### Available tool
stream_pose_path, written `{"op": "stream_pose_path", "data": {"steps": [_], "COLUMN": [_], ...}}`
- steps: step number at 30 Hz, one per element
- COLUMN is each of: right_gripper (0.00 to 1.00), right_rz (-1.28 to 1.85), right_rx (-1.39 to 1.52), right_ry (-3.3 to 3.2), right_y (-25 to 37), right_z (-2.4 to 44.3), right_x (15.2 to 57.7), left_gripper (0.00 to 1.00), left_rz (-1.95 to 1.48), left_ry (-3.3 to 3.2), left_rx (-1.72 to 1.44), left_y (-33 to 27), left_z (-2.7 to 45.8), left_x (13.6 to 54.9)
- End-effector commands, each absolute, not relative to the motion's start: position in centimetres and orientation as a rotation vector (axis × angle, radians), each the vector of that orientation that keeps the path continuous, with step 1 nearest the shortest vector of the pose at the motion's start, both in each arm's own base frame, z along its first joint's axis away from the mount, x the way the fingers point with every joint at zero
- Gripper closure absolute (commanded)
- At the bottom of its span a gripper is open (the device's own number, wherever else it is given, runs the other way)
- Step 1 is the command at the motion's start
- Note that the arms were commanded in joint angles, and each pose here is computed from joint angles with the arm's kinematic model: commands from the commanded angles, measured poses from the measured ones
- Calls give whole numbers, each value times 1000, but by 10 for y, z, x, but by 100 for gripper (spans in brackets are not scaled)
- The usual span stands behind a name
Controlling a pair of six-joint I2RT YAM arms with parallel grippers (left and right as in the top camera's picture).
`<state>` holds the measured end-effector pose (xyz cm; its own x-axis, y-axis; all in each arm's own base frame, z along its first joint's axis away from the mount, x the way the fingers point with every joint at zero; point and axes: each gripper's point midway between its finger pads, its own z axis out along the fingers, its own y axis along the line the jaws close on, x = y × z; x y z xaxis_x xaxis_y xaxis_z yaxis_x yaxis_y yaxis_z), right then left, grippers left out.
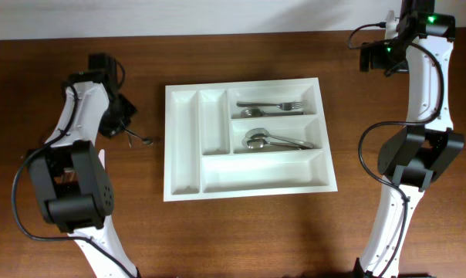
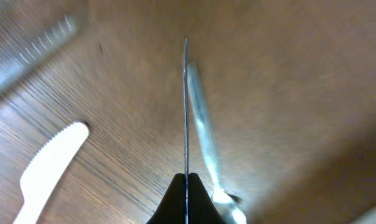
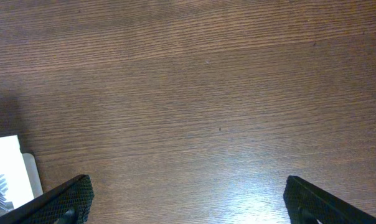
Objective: Pack container
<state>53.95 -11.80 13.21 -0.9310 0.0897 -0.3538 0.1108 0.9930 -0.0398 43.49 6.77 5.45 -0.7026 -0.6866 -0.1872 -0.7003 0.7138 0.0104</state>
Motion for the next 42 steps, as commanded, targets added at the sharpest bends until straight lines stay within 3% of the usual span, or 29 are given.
{"op": "stream_pose_path", "data": {"steps": [1, 7, 17, 22, 31, 38, 39, 41, 42], "right_gripper": [1, 2, 1, 1, 1, 1, 1, 1, 1], "right_rz": [-98, -98, -98, -98, -98, -98, -98, -98, -98], "right_rx": [152, 152, 152, 152, 152, 152, 152, 152, 152], "right_ry": [2735, 2735, 2734, 2735, 2735, 2735, 2735, 2734, 2735], "right_y": [-120, -120, -120, -120, -120, -120, -120, -120, -120], "right_z": [151, 151, 151, 151, 151, 151, 151, 151, 151], "right_x": [541, 541, 541, 541, 541, 541, 541, 541, 541], "left_gripper": [98, 98, 98, 98, 98, 98, 85, 37, 30], "left_rz": [82, -314, -386, -391, -355, -349, -348, -346, -344], "left_ry": [2591, 2602, 2603, 2641, 2799, 2818, 2819, 2825, 2828], "left_rx": [-976, -656, -310, -249, -162, -158, -159, -159, -160], "left_y": [67, -17, -121, -146, -182, -184, -184, -184, -183], "left_z": [131, 155, 164, 155, 98, 92, 92, 91, 91], "left_x": [465, 499, 501, 493, 473, 470, 470, 469, 468]}}
